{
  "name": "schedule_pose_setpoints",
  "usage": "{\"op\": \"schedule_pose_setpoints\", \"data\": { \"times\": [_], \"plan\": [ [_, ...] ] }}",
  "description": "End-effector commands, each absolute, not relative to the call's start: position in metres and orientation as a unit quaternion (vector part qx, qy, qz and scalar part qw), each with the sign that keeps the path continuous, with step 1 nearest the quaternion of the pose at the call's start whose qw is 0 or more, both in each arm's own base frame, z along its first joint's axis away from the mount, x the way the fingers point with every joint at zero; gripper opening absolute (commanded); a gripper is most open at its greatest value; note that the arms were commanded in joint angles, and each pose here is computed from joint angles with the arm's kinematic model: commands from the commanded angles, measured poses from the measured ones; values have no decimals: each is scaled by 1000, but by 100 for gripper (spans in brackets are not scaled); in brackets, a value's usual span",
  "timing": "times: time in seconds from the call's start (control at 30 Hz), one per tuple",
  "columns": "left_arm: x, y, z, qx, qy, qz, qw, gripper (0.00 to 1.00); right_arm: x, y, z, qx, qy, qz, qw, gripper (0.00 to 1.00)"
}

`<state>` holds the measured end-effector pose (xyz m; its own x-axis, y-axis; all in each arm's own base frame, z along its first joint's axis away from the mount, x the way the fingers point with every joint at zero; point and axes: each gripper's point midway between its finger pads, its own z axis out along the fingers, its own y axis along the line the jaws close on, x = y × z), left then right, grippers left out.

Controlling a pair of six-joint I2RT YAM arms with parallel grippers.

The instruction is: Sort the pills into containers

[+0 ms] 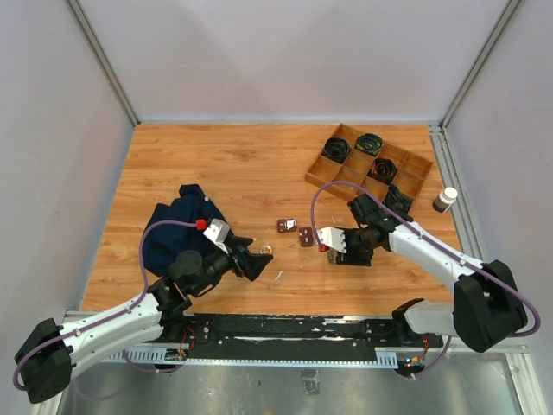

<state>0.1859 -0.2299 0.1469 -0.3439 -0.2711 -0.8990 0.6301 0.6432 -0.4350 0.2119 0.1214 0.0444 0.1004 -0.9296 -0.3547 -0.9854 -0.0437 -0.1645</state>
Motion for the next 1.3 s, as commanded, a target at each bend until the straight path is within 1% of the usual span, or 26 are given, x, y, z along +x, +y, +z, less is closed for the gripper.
{"op": "schedule_pose_setpoints", "data": {
  "times": [0.0, 0.17, 0.3, 0.4, 0.47, 0.63, 0.73, 0.9, 1.1, 1.17, 1.27],
  "plan": [
    [182, -235, 159, 124, 693, -434, 563, 99, 208, 131, 64, -705, 665, 110, 222, 1],
    [183, -240, 156, 123, 708, -431, 545, 99, 210, 150, 101, -683, 655, 158, 282, 1],
    [190, -242, 141, 121, 751, -397, 514, 99, 212, 177, 155, -662, 629, 218, 345, 1],
    [197, -240, 126, 120, 789, -355, 487, 99, 210, 202, 202, -637, 604, 283, 386, 1],
    [199, -239, 120, 123, 805, -335, 474, 98, 206, 218, 230, -610, 592, 342, 400, 1],
    [203, -241, 118, 134, 817, -316, 463, 97, 192, 249, 282, -563, 519, 485, 422, 2],
    [206, -239, 116, 136, 822, -301, 464, 96, 190, 255, 286, -531, 509, 528, 424, 2],
    [214, -234, 108, 131, 834, -270, 463, 92, 201, 255, 292, -478, 509, 527, 484, 1],
    [222, -239, 93, 138, 857, -237, 436, 80, 226, 237, 287, -405, 537, 516, 530, 1],
    [224, -240, 85, 140, 867, -222, 424, 75, 233, 229, 284, -395, 549, 507, 534, 1],
    [228, -239, 76, 138, 878, -200, 411, 71, 240, 220, 281, -386, 566, 500, 530, 1]
  ]
}}
